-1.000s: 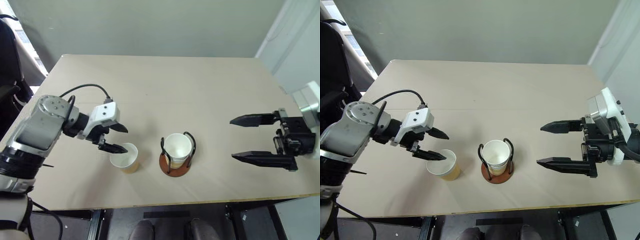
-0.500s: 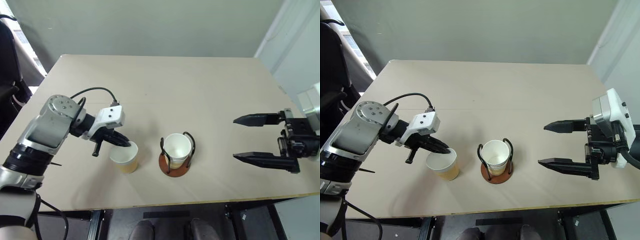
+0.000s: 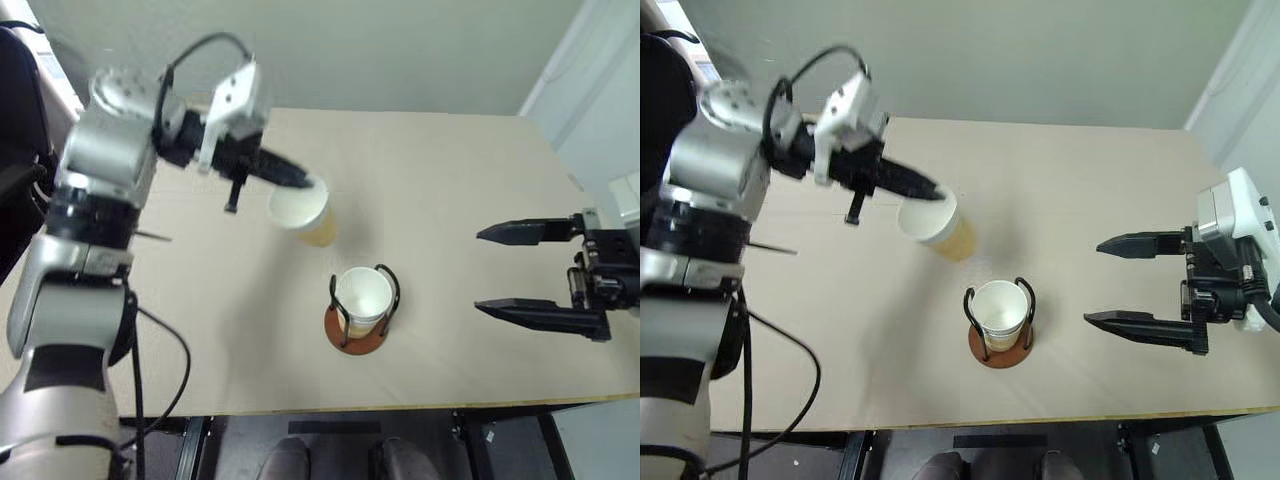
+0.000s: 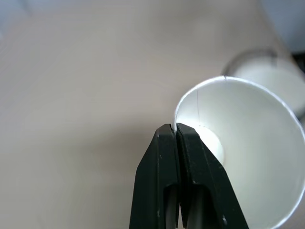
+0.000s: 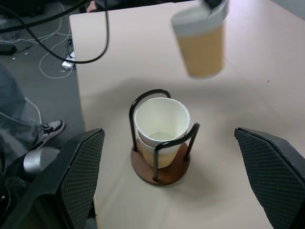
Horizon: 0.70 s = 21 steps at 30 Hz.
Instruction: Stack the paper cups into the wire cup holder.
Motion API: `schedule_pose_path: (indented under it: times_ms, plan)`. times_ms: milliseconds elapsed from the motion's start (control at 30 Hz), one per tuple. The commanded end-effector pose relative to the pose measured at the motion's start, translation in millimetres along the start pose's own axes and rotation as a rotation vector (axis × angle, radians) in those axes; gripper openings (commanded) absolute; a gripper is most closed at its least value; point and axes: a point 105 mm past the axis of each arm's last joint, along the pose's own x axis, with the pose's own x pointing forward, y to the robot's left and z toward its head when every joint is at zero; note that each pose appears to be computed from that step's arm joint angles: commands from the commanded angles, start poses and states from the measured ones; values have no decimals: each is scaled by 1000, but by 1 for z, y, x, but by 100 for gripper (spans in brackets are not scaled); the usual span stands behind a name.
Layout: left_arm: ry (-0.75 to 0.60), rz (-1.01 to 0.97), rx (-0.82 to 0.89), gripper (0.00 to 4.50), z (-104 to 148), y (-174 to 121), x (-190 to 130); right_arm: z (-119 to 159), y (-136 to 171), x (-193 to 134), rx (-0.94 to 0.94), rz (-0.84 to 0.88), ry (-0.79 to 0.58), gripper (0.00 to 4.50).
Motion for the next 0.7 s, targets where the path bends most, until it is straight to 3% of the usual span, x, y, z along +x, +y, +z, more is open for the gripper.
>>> schedule_pose_path:
  times_ms: [33,233,700]
  plan:
    - [-99,-120,105,3,31,-4,15,7,-1,-5,-51,-28,4,445]
    - [-142,-380,179,3,49,-36,54,6,1,-5,-55,-52,13,445]
    - [-12,-496,199,3,21,-50,74,3,11,-8,-38,-80,31,445]
